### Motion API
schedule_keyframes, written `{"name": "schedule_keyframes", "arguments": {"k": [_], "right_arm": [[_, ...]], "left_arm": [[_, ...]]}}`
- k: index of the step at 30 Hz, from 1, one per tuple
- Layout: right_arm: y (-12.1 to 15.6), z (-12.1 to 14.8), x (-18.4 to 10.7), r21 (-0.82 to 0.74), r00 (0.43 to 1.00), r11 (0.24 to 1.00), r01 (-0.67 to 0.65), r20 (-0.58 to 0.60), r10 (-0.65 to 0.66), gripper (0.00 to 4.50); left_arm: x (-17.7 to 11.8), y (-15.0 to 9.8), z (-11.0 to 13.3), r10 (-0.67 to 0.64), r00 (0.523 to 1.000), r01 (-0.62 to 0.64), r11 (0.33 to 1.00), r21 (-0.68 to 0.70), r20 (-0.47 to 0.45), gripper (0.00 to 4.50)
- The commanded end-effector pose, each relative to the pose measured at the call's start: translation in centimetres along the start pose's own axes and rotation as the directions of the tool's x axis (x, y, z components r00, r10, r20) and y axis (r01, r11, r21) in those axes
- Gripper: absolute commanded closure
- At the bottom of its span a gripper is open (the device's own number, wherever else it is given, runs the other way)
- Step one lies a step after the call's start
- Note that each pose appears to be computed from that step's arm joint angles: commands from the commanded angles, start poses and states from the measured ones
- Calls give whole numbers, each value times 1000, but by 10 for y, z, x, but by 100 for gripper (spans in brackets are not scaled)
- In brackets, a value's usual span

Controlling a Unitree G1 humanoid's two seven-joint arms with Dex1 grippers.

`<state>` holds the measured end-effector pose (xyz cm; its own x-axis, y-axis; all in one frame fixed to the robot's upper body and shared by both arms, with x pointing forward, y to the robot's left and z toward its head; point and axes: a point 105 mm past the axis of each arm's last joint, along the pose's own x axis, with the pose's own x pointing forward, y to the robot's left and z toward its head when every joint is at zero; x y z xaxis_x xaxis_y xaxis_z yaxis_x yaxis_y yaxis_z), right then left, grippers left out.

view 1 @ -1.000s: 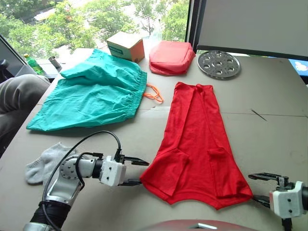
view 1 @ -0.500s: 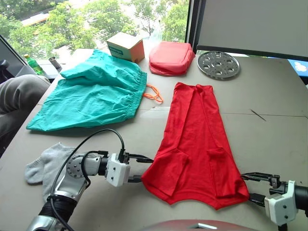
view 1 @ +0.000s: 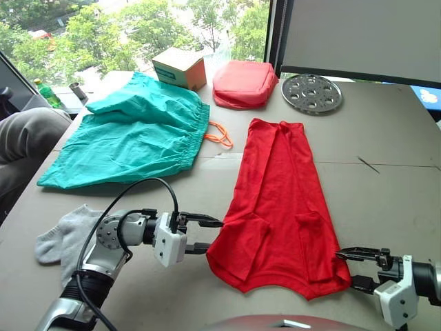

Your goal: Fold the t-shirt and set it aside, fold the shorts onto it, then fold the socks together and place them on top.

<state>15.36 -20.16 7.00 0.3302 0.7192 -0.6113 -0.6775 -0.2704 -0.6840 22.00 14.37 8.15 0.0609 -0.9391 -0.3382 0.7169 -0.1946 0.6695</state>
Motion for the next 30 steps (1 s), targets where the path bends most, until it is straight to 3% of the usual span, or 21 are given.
{"name": "schedule_keyframes", "arguments": {"k": [1,12,15,16,17,18,21,30], "right_arm": [[-5,5,2,-23,1000,1000,2,22,-1,160],[-3,14,6,-16,997,999,-47,67,48,160],[-1,15,11,7,994,997,-73,83,72,245],[-2,14,12,11,994,997,-76,84,75,277],[-3,14,13,13,994,997,-77,84,76,317],[-4,14,14,15,993,997,-79,84,77,334],[-5,12,14,31,994,997,-77,76,75,444],[-10,7,15,89,998,996,-33,58,28,444]], "left_arm": [[4,5,12,-23,999,20,998,64,46,192],[16,-3,20,-129,986,125,991,43,106,192],[21,-7,21,-163,979,163,987,13,120,276],[22,-8,21,-168,978,168,986,9,122,279],[23,-8,22,-171,978,172,985,9,123,335],[24,-7,22,-172,977,173,985,8,122,350],[23,-7,21,-179,977,180,984,0,113,448],[7,2,18,-133,988,136,990,-39,78,448]]}}
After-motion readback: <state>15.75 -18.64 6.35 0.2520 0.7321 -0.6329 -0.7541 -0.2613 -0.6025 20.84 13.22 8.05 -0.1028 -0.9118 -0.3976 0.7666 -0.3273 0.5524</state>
